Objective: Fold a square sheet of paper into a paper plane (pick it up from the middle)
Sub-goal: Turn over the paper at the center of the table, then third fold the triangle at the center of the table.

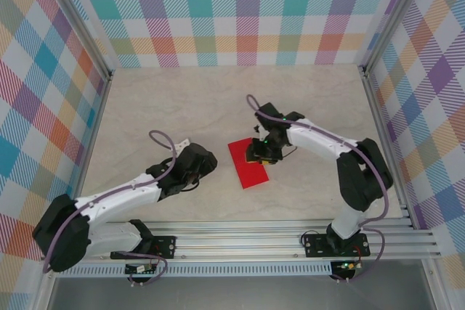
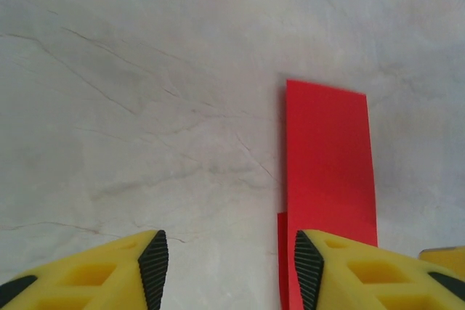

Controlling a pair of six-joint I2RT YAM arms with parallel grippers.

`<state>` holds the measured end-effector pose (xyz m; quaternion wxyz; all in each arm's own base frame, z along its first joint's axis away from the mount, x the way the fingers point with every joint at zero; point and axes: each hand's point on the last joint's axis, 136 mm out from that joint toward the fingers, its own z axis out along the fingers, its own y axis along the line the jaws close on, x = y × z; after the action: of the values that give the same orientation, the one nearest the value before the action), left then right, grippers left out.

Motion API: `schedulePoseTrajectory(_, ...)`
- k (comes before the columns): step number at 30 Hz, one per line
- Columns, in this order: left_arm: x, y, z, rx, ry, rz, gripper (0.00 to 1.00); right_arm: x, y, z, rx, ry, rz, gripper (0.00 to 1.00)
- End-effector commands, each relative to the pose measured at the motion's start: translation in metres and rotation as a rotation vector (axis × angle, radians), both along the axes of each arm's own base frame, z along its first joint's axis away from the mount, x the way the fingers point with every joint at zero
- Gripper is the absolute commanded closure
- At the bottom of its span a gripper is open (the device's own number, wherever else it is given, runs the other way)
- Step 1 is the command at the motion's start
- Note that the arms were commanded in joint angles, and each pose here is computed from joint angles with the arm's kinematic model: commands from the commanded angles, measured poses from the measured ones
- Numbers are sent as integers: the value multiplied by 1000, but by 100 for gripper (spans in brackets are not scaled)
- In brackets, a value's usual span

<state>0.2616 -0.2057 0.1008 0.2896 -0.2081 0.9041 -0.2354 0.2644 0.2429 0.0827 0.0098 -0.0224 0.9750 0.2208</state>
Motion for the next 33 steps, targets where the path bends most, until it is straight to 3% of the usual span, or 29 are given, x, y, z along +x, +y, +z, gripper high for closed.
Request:
schedulePoseTrajectory(1,9,-49,13,-101,-4,-156,52,-1,-17,-11,79,36,-41,56)
schedulePoseTrajectory(7,12,-86,-9,-94,61,-250,58,-7,-30,-25,173,91,-84,55)
schedulePoseTrajectory(16,25,-111,-28,-74,111,-293,69,-3,-14,-30,281,108,-44,52)
schedulePoseTrajectory(33,25,-107,-69,5,189,-275,75,13,2,-37,358,129,30,52)
